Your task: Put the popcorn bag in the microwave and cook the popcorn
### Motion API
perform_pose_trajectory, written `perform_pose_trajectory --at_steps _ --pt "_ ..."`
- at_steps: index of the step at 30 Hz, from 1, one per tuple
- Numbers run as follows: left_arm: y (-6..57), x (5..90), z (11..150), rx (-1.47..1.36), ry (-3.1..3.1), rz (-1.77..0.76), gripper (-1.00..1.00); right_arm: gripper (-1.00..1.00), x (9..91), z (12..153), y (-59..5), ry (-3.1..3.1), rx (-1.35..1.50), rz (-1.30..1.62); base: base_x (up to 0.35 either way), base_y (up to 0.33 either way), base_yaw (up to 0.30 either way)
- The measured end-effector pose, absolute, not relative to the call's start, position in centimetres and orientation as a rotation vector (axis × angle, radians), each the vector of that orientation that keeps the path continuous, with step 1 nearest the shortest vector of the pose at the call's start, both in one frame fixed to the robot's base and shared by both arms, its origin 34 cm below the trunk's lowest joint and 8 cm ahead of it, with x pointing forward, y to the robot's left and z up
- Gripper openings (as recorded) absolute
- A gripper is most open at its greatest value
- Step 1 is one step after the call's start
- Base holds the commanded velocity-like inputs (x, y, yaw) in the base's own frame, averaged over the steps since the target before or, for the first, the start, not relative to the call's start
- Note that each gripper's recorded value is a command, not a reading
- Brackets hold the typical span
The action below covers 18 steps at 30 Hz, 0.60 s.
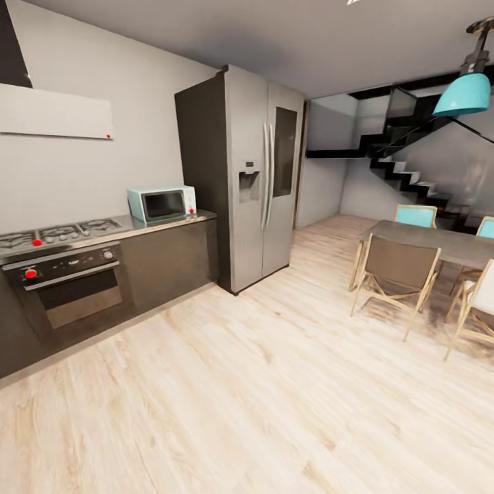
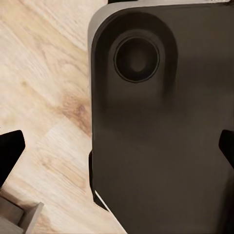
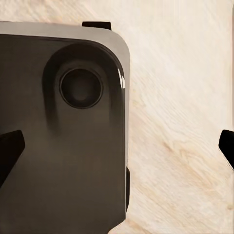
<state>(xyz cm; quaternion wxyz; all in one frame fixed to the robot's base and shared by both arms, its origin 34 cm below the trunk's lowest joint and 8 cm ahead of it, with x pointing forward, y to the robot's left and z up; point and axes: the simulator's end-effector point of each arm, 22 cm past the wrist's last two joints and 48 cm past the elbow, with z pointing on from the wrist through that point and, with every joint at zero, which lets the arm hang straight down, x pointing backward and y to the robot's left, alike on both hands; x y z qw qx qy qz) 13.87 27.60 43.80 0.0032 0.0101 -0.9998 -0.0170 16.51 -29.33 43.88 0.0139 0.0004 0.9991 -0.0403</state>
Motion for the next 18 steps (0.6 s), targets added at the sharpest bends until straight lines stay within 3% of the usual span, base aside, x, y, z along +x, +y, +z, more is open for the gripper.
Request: perform_pose_trajectory --at_steps 14,18 --pt "27.67 13.86 43.8 0.058 -3.134 -0.055 1.0 1.0 16.55 43.88 -29.33 3.111 0.002 -0.125 0.34 0.0 0.066" --pt "27.7 13.86 43.81 0.058 -3.134 -0.057 1.0 1.0 16.54 43.88 -29.33 3.111 0.002 -0.125 0.34 0.0 0.183"
